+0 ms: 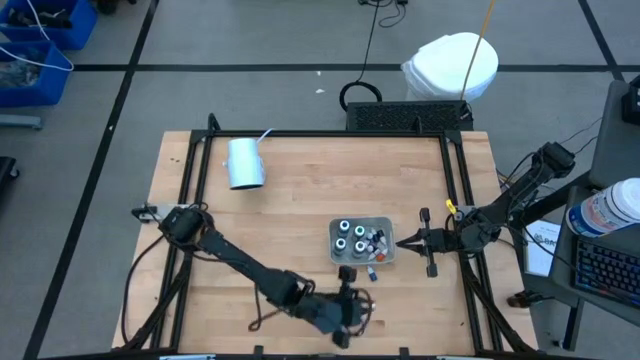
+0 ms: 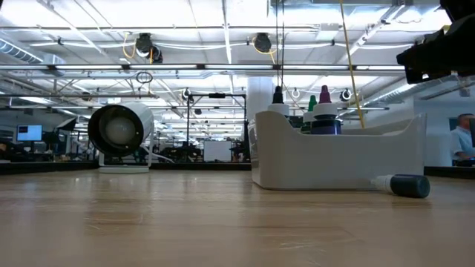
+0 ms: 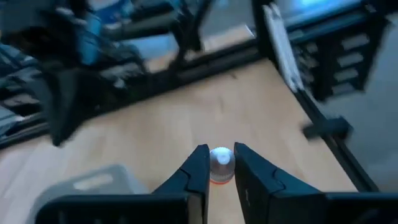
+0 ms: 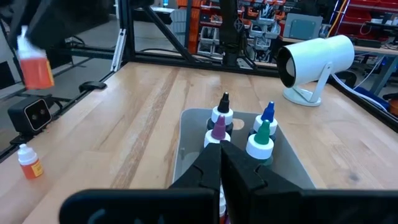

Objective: Pick & Place food coloring
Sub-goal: Put the orange food coloring bottle into the gray bin

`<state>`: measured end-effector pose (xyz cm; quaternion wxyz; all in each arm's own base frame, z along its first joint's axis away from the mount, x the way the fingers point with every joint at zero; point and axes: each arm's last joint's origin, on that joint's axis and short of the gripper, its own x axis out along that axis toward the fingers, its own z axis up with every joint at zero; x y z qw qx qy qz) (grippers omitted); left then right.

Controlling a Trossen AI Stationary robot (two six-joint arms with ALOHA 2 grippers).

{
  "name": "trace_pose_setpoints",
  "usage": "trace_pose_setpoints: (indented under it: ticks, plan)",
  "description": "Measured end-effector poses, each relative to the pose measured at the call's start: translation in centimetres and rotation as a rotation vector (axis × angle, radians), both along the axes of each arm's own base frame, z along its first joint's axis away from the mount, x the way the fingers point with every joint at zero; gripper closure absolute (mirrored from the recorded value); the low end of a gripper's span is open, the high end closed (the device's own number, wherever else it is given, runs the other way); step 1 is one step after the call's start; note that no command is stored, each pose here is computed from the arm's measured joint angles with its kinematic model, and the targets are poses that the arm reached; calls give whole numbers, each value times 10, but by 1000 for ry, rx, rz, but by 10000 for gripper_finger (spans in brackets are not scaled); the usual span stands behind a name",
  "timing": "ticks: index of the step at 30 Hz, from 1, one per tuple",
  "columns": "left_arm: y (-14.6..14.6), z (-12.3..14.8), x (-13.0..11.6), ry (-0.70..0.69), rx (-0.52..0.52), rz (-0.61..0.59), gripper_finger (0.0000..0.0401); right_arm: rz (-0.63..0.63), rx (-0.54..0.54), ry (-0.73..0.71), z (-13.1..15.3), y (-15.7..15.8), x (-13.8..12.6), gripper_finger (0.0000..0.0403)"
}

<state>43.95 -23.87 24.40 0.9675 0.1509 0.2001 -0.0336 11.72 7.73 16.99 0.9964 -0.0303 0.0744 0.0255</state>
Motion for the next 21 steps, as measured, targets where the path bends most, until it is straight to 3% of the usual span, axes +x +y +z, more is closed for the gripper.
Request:
trace_pose_setpoints:
  ticks: [15,21]
  plan:
    - [89,18,43,-64,-47,123,348,1,-9,1,0,0,0,403]
    - [117,12,48,18,-53,171,348,1,-13,2,0,0,0,403]
